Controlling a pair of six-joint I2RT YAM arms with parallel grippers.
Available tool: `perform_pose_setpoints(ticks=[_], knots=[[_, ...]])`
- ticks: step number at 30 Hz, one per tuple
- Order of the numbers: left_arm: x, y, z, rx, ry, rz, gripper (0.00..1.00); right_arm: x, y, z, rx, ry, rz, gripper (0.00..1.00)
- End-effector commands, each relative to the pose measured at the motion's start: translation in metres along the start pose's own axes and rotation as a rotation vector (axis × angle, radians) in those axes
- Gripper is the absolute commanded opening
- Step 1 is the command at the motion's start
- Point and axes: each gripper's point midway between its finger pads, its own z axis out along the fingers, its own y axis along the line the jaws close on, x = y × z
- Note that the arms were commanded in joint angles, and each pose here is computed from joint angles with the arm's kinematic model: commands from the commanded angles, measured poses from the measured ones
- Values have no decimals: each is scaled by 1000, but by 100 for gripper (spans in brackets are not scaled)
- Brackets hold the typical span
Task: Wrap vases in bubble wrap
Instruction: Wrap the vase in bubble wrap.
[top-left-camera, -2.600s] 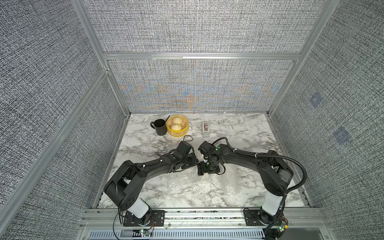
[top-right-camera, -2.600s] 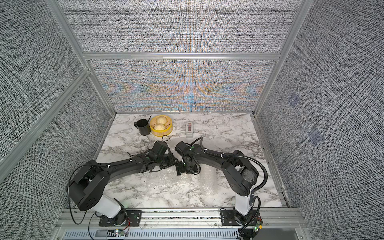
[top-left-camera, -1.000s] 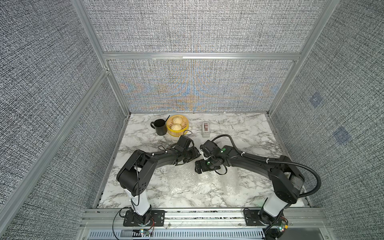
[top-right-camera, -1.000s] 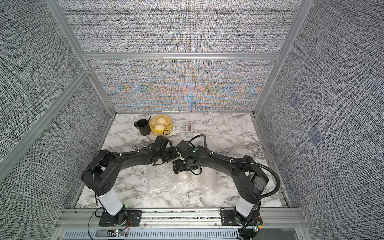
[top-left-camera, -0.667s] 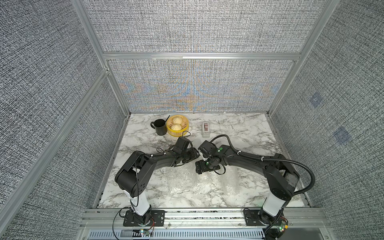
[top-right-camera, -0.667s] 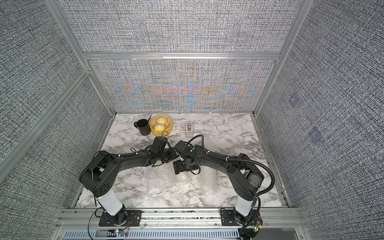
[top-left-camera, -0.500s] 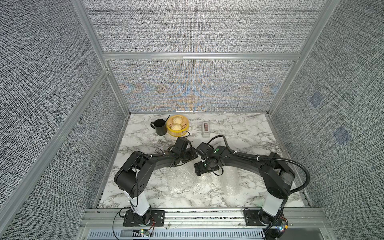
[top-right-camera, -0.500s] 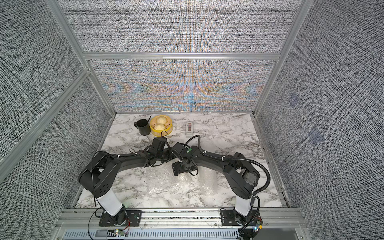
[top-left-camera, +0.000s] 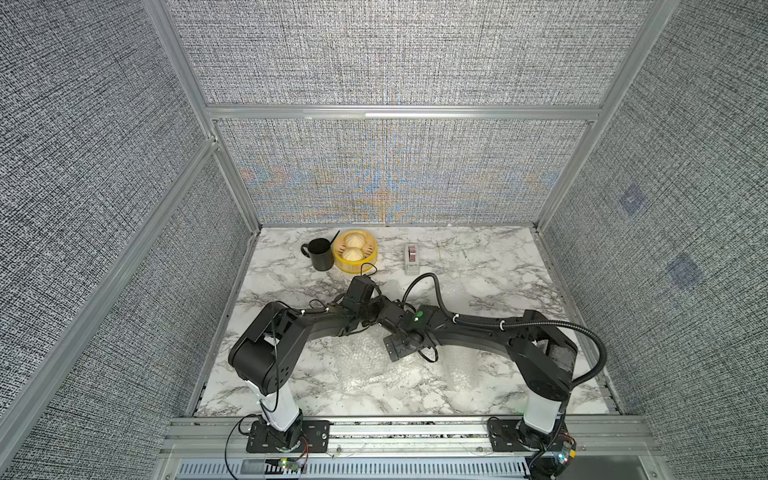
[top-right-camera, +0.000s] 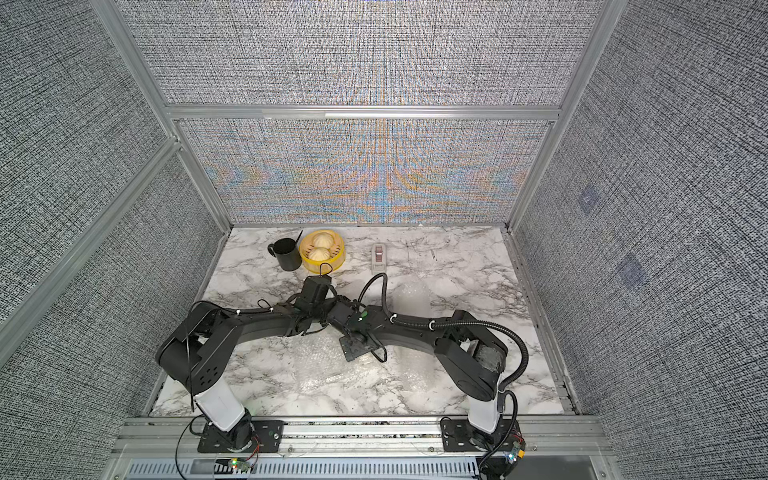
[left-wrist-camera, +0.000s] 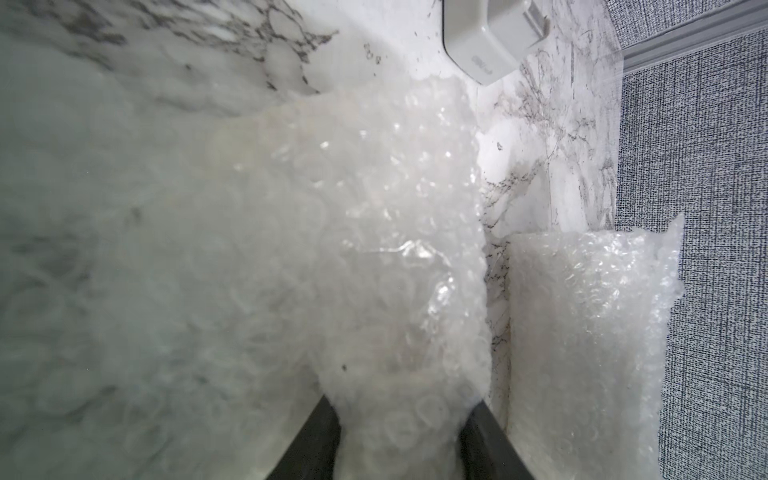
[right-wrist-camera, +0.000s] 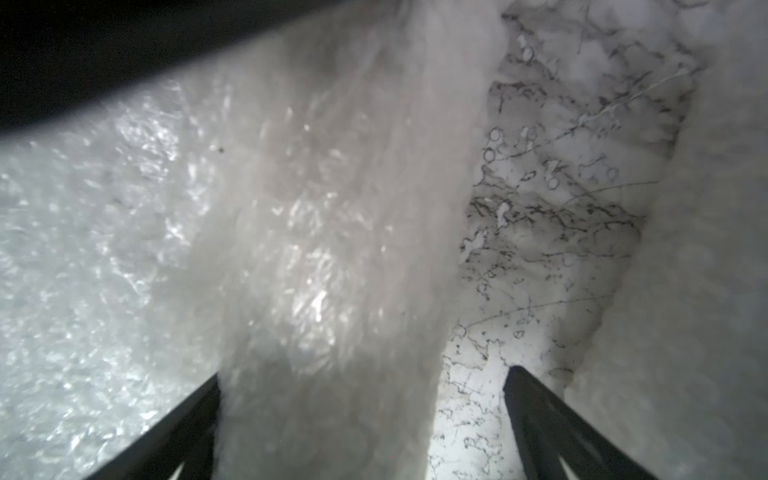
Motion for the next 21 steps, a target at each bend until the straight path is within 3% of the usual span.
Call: perform_pose_setpoints(ticks=[1, 5, 10, 17, 21], knots=[[31, 48, 1, -178, 103, -19, 44, 2, -2, -10, 6, -6, -66, 99], [32, 52, 1, -188, 104, -20, 44, 4, 5, -27, -77, -18, -68, 99], [34, 55, 2, -190, 108, -24, 44, 23, -1, -19, -25, 55, -91, 99], [35, 60, 3, -204, 106, -28, 44, 34, -8, 1, 102, 52, -130, 99], [35, 61, 3, -201, 110, -27, 44, 43, -5, 7, 92, 39, -148, 99]])
